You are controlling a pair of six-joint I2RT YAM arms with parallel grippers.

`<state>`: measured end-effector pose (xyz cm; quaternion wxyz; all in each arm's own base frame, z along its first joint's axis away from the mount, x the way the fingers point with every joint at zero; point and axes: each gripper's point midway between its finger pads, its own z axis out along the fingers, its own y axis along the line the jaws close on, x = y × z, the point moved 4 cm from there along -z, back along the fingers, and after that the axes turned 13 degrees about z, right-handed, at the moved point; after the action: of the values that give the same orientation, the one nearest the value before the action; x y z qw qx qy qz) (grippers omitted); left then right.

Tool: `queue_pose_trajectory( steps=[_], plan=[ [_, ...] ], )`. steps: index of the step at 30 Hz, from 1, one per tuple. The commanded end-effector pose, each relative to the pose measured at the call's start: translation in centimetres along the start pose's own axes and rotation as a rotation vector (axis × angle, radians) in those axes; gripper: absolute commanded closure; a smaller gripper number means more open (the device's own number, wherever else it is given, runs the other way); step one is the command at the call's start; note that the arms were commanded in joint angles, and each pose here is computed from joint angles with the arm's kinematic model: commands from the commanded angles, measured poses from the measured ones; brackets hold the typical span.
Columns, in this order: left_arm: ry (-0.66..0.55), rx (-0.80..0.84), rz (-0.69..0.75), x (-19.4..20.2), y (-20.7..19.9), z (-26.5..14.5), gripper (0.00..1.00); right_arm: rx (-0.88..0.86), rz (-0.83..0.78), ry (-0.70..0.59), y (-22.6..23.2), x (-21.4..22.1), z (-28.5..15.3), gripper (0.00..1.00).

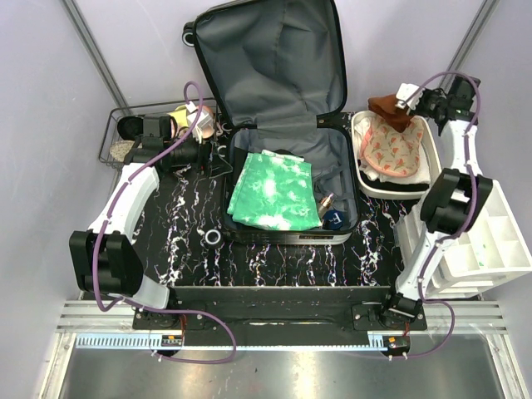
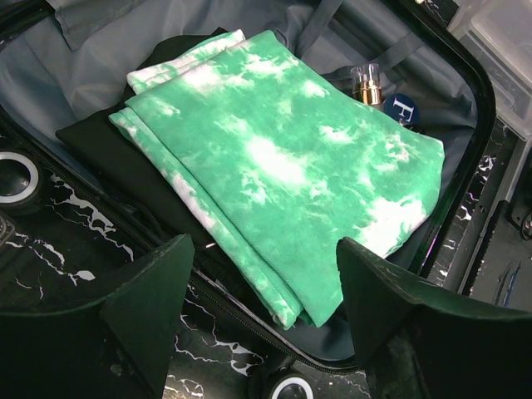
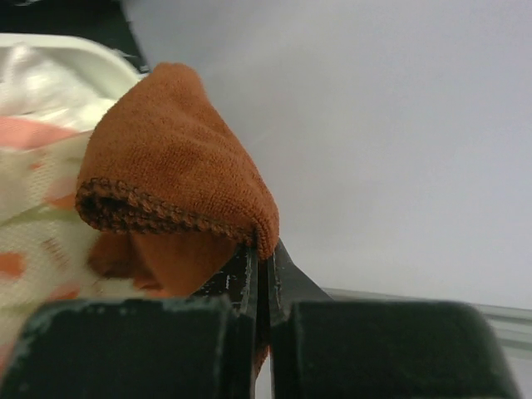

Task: Open, take out, and arrange the luggage

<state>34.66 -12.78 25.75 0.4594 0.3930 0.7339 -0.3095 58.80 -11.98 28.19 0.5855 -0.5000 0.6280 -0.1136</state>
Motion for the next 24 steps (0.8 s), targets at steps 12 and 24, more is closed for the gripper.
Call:
queue_pose_trajectory(
  steps=[12,24],
  plan=[
    [-0.045,-0.007,0.031,-1.9,-0.1,-0.4,0.26,-0.290,-0.186,0.009,8.2,-5.8,-10.3,1.00],
    [-0.044,-0.004,0.047,-1.8,-0.6,-0.7,0.26,-0.531,-0.106,0.225,15.8,-3.7,-14.8,0.16]
  ],
)
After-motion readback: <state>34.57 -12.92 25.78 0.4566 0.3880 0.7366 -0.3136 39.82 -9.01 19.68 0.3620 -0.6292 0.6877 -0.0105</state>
